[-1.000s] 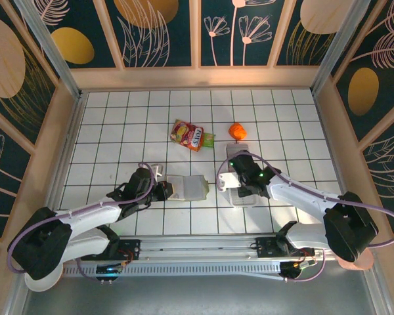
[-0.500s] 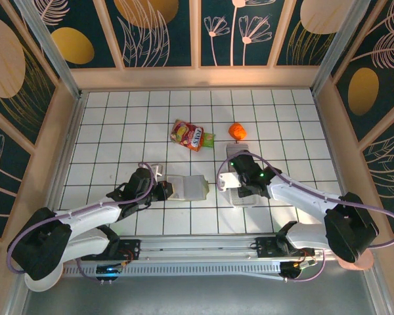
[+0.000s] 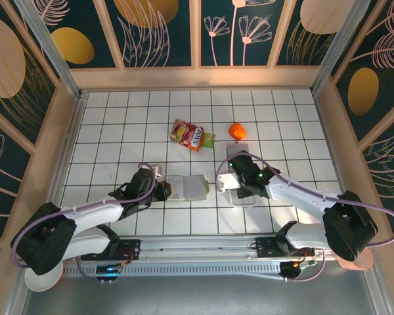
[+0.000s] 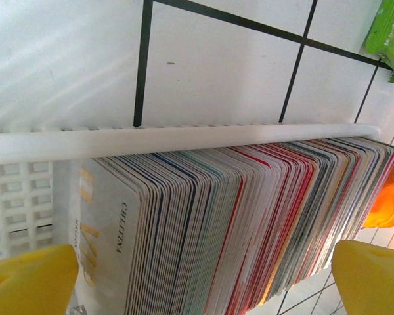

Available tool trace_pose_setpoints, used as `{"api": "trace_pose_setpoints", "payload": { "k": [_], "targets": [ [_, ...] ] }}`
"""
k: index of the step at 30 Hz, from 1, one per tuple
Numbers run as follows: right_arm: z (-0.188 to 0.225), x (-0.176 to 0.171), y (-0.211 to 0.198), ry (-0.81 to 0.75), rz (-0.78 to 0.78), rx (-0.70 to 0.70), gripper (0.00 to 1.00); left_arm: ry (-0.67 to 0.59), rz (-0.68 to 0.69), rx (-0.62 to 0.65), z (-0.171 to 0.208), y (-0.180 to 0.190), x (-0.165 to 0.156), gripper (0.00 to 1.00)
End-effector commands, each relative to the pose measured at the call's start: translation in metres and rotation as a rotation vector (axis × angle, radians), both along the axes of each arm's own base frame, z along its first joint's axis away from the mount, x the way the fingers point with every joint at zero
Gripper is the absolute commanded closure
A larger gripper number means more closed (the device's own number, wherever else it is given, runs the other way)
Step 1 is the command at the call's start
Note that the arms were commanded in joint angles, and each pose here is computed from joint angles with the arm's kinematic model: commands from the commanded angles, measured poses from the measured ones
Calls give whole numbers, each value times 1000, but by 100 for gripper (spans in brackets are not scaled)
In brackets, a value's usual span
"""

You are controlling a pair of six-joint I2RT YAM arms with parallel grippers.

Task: Put the credit cards into the card holder

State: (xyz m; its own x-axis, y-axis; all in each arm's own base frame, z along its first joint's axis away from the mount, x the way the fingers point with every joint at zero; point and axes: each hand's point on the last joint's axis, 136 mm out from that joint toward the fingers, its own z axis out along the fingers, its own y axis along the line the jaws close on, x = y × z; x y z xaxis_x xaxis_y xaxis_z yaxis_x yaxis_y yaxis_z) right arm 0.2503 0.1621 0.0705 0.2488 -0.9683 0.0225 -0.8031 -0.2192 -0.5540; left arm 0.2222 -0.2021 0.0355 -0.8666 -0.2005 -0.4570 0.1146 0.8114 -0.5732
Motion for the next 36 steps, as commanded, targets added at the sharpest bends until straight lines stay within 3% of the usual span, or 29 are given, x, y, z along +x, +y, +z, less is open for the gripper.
{"api": "trace_pose_setpoints", "payload": {
  "k": [1,8,21,36],
  "targets": [
    [-7,-4,2,26,9,-7,1,2,16,27,-9,6,-2,99],
    [-7,-3,6,19,21,-9,2,12,20,55,-20,11,-4,99],
    [2,-5,2,26,17,-21,39,11,3,82,-26,12,-5,100],
    [9,-11,-1,24,18,0,61,7,-4,81,-25,11,-5,100]
  ]
}}
